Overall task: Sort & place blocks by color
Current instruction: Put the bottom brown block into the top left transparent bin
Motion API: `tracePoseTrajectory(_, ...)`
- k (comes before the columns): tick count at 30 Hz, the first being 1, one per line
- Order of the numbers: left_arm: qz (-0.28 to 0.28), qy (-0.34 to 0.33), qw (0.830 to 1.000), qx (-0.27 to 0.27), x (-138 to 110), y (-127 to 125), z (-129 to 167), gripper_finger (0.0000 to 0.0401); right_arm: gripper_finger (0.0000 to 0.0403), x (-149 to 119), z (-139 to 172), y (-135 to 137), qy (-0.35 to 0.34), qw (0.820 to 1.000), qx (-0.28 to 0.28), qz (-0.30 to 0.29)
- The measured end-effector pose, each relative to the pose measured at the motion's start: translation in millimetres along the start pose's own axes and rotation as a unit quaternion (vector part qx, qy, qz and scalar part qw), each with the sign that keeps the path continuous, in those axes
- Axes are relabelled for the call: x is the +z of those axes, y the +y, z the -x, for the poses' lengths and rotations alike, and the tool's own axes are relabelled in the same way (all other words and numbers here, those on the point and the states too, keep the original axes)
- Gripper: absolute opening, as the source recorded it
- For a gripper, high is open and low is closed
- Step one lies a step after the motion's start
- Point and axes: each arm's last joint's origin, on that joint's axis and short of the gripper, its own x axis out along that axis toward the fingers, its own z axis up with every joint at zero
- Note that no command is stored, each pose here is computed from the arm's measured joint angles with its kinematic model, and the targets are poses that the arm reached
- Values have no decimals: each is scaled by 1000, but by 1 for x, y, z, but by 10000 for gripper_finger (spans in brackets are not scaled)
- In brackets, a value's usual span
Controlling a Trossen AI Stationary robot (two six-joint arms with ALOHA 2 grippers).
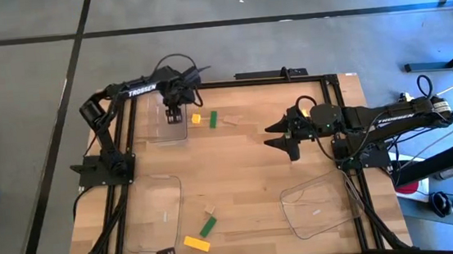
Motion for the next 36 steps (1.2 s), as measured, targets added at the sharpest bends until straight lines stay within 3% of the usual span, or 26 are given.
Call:
tracePoseTrajectory(5, 130, -86, 987, -29, 2, 10, 49, 207, 281, 0, 0, 0, -2, 1000, 1, 19)
tracePoseTrajectory(7, 183, -146, 971, -47, 0, 7, 69, 206, 281, 0, 0, 0, -3, 1000, 1, 27)
tracePoseTrajectory(10, 217, -256, 938, -84, -7, -7, 99, 202, 281, 1, 0, 0, -4, 1000, 2, 26)
tracePoseTrajectory(15, 207, -441, 864, -128, -29, -54, 141, 202, 281, 1, 0, 0, -5, 999, 2, 37)
tracePoseTrajectory(20, 167, -597, 764, -179, -55, -111, 158, 202, 281, 1, 0, 1, -5, 999, 2, 42)
tracePoseTrajectory(24, 158, -673, 692, -208, -71, -150, 152, 202, 281, 2, 0, 1, -9, 999, 5, 43)
tracePoseTrajectory(27, 158, -701, 662, -213, -79, -168, 145, 202, 281, 2, 0, 1, -12, 999, 6, 52)
tracePoseTrajectory(28, 163, -707, 655, -211, -79, -171, 143, 202, 281, 2, 0, 1, -12, 998, 6, 55)
tracePoseTrajectory(36, 171, -705, 658, -200, -77, -177, 138, 202, 281, 2, 0, 1, -12, 998, 6, 54)
